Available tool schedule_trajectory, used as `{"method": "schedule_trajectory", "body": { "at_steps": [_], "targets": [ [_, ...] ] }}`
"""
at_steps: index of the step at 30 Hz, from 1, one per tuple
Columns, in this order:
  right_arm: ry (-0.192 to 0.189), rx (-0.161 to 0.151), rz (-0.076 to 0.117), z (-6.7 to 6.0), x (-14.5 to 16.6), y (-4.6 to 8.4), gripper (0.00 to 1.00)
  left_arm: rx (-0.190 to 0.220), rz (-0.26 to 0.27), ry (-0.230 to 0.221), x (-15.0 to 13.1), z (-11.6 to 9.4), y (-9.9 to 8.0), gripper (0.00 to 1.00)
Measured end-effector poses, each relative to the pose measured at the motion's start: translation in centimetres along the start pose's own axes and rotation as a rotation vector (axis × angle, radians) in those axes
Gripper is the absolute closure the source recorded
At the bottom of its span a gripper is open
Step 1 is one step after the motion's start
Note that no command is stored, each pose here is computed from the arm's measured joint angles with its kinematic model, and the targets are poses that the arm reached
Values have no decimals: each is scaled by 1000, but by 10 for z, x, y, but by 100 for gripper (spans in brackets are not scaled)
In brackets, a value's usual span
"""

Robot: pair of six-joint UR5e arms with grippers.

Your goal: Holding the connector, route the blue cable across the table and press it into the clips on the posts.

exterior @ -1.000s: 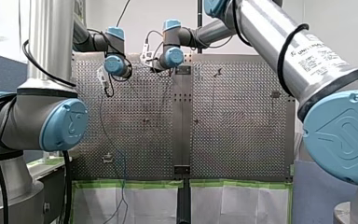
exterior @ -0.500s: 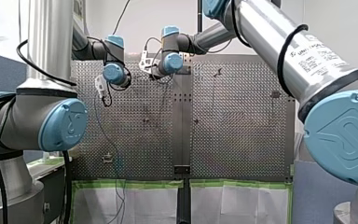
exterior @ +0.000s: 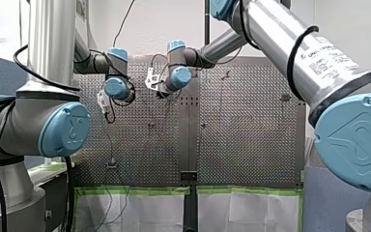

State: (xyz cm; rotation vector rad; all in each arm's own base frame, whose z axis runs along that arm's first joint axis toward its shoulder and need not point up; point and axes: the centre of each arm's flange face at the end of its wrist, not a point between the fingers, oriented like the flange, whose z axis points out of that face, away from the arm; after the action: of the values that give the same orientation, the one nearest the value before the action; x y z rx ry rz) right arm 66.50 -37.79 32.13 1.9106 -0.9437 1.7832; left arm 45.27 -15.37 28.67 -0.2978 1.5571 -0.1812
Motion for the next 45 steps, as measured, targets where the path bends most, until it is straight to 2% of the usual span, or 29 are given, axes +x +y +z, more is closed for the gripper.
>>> {"method": "schedule_trajectory", "body": {
  "at_steps": [7, 14, 19, 25, 35, 45],
  "targets": [
    [-25, -8, -2, -2, -26, 6, 100, -12, 12, 61, 37, -7, 10, 100],
    [-34, -12, -6, -5, -52, 12, 100, -35, 13, 85, 64, 1, 21, 100],
    [-36, -10, -7, -7, -69, 14, 100, -39, 7, 83, 68, 3, 24, 100],
    [-53, -17, -11, -11, -90, 21, 100, -28, 3, 76, 69, 4, 23, 100],
    [-104, -40, -5, -21, -125, 42, 100, -9, 28, 127, 102, 9, 26, 100],
    [-109, -59, 7, -16, -135, 59, 100, 6, 27, 155, 128, 14, 30, 100]
  ]
}}
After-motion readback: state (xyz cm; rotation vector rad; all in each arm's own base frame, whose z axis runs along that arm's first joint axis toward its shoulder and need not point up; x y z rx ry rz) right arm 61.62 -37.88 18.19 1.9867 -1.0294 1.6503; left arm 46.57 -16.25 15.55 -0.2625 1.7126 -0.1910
